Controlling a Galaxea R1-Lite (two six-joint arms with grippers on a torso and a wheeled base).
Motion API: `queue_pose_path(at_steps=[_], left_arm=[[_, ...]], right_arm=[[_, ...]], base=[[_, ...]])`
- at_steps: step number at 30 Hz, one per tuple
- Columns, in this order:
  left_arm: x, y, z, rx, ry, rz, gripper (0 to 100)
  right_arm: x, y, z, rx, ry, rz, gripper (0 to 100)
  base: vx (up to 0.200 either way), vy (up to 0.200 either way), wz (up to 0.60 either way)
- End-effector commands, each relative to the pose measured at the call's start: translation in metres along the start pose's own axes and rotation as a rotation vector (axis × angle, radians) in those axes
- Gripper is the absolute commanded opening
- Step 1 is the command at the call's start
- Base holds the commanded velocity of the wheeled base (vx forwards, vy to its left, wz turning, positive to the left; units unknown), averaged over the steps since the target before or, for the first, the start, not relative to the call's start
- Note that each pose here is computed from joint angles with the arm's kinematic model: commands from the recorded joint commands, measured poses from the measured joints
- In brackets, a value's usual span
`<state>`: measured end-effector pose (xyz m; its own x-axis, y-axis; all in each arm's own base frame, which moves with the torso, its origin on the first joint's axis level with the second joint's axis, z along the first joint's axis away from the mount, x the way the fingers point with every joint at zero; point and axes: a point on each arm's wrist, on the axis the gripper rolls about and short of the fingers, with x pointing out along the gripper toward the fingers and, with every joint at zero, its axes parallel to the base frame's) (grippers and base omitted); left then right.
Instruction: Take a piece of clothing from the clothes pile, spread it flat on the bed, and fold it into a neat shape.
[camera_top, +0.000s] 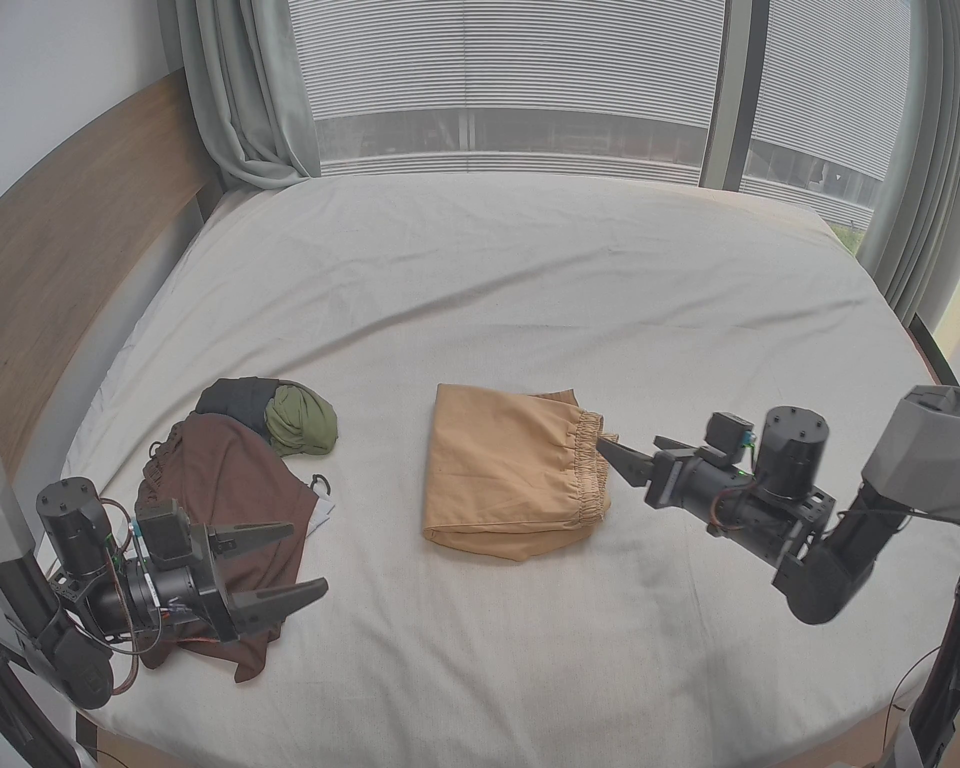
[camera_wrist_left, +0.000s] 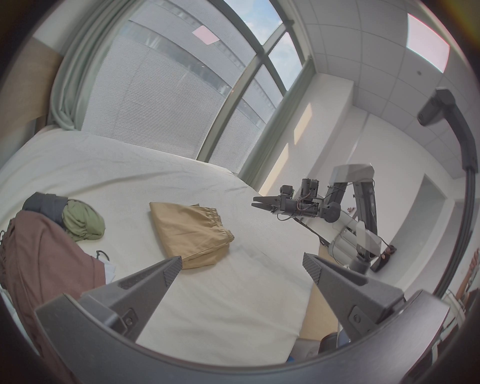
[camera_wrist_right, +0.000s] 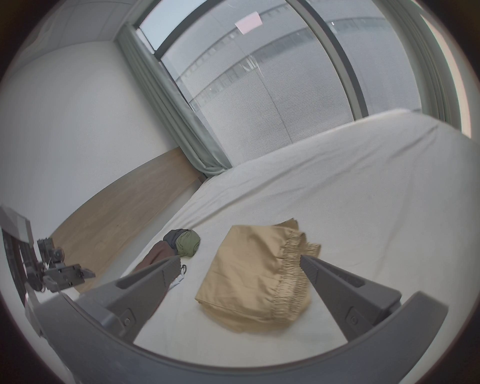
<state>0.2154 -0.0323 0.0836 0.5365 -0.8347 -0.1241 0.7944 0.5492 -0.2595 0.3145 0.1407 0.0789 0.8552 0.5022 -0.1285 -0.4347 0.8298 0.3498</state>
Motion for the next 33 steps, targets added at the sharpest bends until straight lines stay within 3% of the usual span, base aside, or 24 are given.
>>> queue_pose_path(at_steps=[1, 7, 10, 14, 17, 20, 26, 33], left_arm=[[-0.001, -0.027, -0.012, 0.085, 0.053, -0.096, 100], [-0.015, -0.044, 0.01, 0.18, -0.036, -0.09, 100], [-0.028, -0.056, 0.024, 0.234, -0.098, -0.073, 100], [-0.043, -0.061, 0.033, 0.282, -0.147, -0.016, 100], [-0.057, -0.066, 0.041, 0.334, -0.195, 0.038, 100], [-0.063, -0.073, 0.045, 0.364, -0.221, 0.041, 100], [-0.073, -0.088, 0.045, 0.367, -0.222, 0.041, 100], [-0.096, -0.123, 0.032, 0.348, -0.209, 0.038, 100]], right_arm=[[-0.076, -0.015, 0.008, -0.113, -0.06, -0.062, 100], [-0.124, -0.002, 0.027, -0.112, -0.125, -0.038, 100], [-0.162, 0.014, 0.04, -0.126, -0.215, -0.014, 100], [-0.193, 0.02, 0.044, -0.136, -0.287, -0.032, 100], [-0.225, 0.022, 0.055, -0.159, -0.401, -0.069, 100], [-0.252, 0.024, 0.061, -0.18, -0.474, -0.126, 100], [-0.296, 0.034, 0.052, -0.206, -0.541, -0.179, 100], [-0.346, 0.047, 0.011, -0.219, -0.543, -0.247, 100]], base=[[0.0, 0.0, 0.0], [0.0, 0.0, 0.0], [0.0, 0.0, 0.0], [0.0, 0.0, 0.0], [0.0, 0.0, 0.0], [0.0, 0.0, 0.0], [0.0, 0.0, 0.0], [0.0, 0.0, 0.0]])
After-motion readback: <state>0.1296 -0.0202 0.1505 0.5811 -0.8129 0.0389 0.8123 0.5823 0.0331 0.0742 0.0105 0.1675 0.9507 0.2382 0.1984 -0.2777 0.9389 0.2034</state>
